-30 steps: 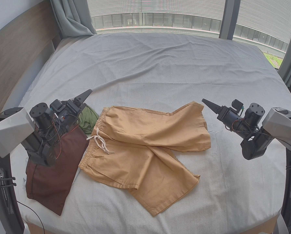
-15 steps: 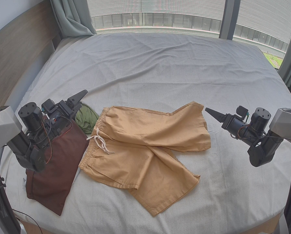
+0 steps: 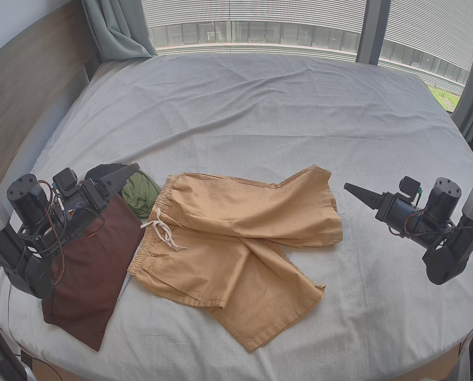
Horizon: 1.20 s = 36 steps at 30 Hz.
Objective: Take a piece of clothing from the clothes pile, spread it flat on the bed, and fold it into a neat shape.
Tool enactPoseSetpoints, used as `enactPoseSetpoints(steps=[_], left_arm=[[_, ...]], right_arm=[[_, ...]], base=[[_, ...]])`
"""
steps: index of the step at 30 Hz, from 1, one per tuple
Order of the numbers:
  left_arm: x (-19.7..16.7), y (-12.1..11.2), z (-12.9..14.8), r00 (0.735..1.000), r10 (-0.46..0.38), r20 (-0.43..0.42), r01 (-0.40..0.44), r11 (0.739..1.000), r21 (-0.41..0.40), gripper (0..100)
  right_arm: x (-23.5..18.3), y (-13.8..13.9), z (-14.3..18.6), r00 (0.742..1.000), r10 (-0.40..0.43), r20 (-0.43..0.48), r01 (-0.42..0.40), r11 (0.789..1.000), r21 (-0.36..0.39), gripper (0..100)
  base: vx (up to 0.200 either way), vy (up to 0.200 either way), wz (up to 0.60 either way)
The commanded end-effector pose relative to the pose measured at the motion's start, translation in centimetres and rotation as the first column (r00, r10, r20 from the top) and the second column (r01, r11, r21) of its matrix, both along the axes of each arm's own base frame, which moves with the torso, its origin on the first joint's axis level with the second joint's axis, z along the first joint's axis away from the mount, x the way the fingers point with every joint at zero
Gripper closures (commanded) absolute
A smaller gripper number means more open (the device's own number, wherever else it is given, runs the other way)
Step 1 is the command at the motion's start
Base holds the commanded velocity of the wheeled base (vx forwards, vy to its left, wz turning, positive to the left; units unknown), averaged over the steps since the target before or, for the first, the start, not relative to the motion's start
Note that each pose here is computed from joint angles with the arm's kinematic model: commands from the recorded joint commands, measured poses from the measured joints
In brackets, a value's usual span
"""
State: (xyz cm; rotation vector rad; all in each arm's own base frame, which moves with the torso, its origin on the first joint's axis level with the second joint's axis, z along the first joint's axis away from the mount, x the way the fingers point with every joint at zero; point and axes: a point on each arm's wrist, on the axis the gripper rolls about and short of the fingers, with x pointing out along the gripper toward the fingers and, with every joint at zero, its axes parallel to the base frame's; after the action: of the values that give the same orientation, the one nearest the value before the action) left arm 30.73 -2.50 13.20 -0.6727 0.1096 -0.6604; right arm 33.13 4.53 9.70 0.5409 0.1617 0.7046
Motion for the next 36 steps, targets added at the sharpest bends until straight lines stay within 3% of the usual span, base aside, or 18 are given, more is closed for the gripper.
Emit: enactPoseSetpoints(steps=[1,7,8,11,27,36], left_arm=[[-1.5,0.6,1.2,0.999,-0.003,0.047,0.002,1.0,0.027,0],[-2.7,1.1,-0.2,0.993,-0.11,0.044,0.104,0.986,0.133,0],[-3.0,1.4,-0.7,0.987,-0.147,0.063,0.133,0.973,0.186,0],[-3.4,1.4,-1.0,0.983,-0.163,0.087,0.138,0.961,0.238,0],[-2.9,1.1,-3.5,0.981,-0.174,0.081,0.138,0.932,0.334,0],[-3.0,1.1,-3.5,0.982,-0.173,0.081,0.136,0.932,0.335,0]], right_arm=[[-2.6,0.3,2.0,0.999,0.027,0.029,-0.027,1.0,0.003,0],[-4.0,1.2,2.2,0.997,0.071,0.021,-0.071,0.997,-0.004,0],[-4.6,1.8,1.9,0.996,0.094,0.007,-0.094,0.996,-0.014,0],[-5.1,2.4,1.3,0.993,0.116,-0.001,-0.116,0.992,-0.043,0],[-6.4,2.7,-1.0,0.988,0.137,-0.069,-0.144,0.985,-0.1,0],[-6.1,2.9,-1.9,0.985,0.14,-0.101,-0.15,0.983,-0.103,0]], base=[[0.0,0.0,0.0],[0.0,0.0,0.0],[0.0,0.0,0.0],[0.0,0.0,0.0],[0.0,0.0,0.0],[0.0,0.0,0.0]])
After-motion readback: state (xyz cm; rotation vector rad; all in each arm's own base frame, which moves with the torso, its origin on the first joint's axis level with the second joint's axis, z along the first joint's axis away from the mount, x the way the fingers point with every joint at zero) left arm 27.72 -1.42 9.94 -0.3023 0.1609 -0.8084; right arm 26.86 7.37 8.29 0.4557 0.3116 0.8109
